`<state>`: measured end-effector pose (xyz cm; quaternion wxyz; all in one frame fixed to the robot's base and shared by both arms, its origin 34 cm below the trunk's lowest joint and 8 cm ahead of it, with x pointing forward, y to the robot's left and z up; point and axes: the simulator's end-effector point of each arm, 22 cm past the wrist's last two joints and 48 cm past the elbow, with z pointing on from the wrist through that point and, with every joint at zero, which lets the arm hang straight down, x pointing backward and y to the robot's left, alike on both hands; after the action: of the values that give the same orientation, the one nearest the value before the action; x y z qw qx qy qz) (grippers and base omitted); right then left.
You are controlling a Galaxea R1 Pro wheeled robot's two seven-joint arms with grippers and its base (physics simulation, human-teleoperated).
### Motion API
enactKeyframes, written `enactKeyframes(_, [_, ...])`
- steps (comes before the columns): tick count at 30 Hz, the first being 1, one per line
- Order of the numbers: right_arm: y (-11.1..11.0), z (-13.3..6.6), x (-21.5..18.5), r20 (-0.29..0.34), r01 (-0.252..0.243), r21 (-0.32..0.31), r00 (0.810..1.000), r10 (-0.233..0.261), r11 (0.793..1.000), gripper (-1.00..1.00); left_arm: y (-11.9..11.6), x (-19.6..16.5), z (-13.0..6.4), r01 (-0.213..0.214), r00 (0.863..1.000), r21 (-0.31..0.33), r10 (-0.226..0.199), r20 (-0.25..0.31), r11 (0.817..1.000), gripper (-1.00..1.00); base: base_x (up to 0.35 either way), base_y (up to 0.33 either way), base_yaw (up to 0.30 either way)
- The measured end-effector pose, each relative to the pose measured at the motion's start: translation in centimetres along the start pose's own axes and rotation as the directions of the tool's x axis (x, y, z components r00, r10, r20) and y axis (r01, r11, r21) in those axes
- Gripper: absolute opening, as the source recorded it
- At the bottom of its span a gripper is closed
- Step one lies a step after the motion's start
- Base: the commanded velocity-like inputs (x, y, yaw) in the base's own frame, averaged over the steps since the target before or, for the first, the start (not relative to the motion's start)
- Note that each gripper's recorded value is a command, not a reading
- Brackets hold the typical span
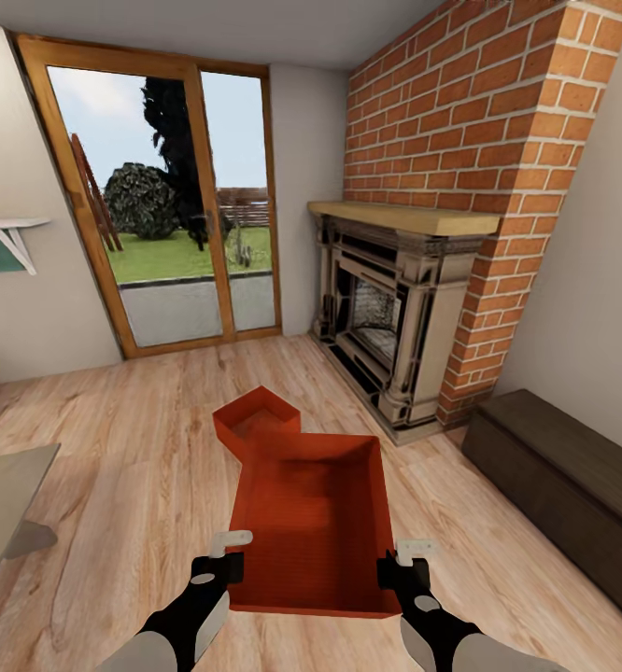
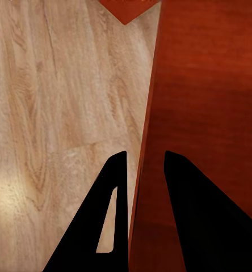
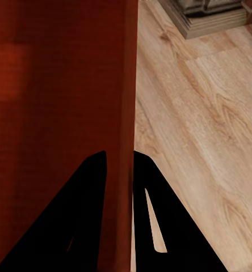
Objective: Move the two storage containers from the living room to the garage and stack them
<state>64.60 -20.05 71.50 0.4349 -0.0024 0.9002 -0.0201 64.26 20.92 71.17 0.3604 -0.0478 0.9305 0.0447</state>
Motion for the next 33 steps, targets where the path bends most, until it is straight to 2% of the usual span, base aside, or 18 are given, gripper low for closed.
enactKeyframes(10, [0.0,-0.2,-0.8,0.016,-0.001,0.001,1.000,0.001,1.000,-1.00,0.0,-0.8,-0.4,0.001,1.000,0.001,-0.001,0.016,1.000,-1.00,0.000,0.000,0.070])
enactKeyframes(33, [-0.1,-0.8,-2.8,0.053,-0.003,0.001,0.999,0.002,1.000,-1.00,0.0,-2.7,-1.3,0.006,0.999,0.003,-0.006,0.052,1.000,-1.00,0.000,0.000,0.002])
